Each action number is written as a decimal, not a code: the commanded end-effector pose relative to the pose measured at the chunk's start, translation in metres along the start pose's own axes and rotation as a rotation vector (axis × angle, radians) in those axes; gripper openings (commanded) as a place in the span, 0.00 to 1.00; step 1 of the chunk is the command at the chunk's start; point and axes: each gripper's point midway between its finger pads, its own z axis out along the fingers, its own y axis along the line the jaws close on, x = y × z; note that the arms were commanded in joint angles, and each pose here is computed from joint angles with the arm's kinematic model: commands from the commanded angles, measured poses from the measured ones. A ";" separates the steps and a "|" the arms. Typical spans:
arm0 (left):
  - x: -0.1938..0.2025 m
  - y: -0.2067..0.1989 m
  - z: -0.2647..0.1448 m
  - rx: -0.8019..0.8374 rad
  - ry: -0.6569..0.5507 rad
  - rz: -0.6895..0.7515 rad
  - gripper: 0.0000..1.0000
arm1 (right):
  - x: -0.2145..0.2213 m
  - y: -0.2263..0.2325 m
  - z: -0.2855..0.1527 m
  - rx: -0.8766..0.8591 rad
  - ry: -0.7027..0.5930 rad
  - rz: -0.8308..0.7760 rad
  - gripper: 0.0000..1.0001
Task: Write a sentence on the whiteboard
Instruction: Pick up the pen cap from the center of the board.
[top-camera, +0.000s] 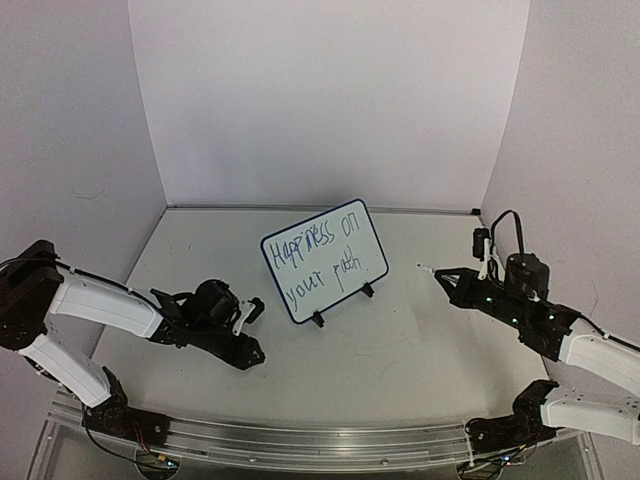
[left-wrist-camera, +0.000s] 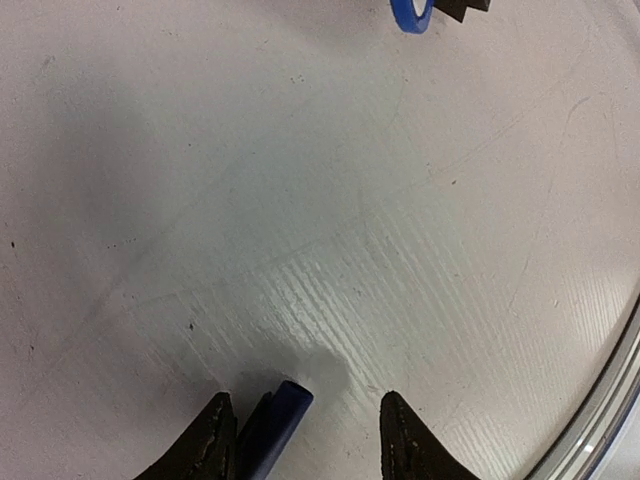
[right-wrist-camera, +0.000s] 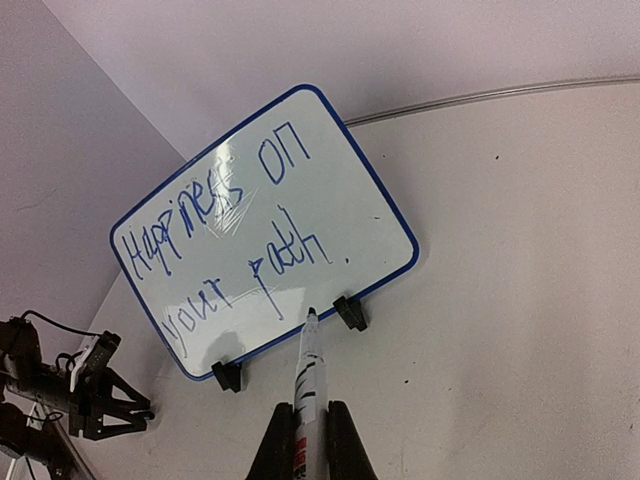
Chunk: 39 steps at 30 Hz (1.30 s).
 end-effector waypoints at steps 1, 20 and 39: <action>0.005 0.011 -0.008 -0.140 0.022 0.008 0.48 | -0.005 -0.002 -0.002 0.008 -0.029 0.003 0.00; 0.012 -0.002 -0.011 -0.109 0.057 0.062 0.38 | -0.005 -0.002 -0.003 0.006 -0.033 0.007 0.00; 0.022 0.015 -0.002 -0.268 0.146 0.052 0.14 | -0.004 -0.001 -0.004 0.000 -0.034 0.008 0.00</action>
